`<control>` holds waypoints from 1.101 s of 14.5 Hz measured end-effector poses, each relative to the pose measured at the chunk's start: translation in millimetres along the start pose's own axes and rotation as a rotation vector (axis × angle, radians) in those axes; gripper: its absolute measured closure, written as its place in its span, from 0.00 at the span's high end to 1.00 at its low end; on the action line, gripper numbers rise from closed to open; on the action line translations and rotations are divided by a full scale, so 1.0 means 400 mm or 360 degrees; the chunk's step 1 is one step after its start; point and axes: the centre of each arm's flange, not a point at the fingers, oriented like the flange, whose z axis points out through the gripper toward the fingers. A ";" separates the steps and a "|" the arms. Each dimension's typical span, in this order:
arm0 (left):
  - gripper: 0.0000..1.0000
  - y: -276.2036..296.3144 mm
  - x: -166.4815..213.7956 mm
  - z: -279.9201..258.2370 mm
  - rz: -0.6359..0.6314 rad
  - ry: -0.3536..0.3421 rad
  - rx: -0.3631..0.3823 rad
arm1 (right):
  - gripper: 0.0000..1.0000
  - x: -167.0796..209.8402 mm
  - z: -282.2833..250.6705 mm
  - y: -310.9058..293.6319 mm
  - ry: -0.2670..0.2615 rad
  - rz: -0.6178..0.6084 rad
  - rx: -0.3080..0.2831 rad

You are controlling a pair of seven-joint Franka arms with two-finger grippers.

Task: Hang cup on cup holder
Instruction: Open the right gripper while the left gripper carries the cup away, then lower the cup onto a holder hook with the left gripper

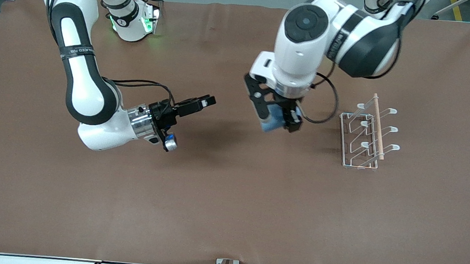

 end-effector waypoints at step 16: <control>0.77 -0.194 -0.287 0.404 0.0492 -0.1468 0.0211 | 1.00 -0.381 -0.731 -0.100 0.1029 -0.0037 -0.1722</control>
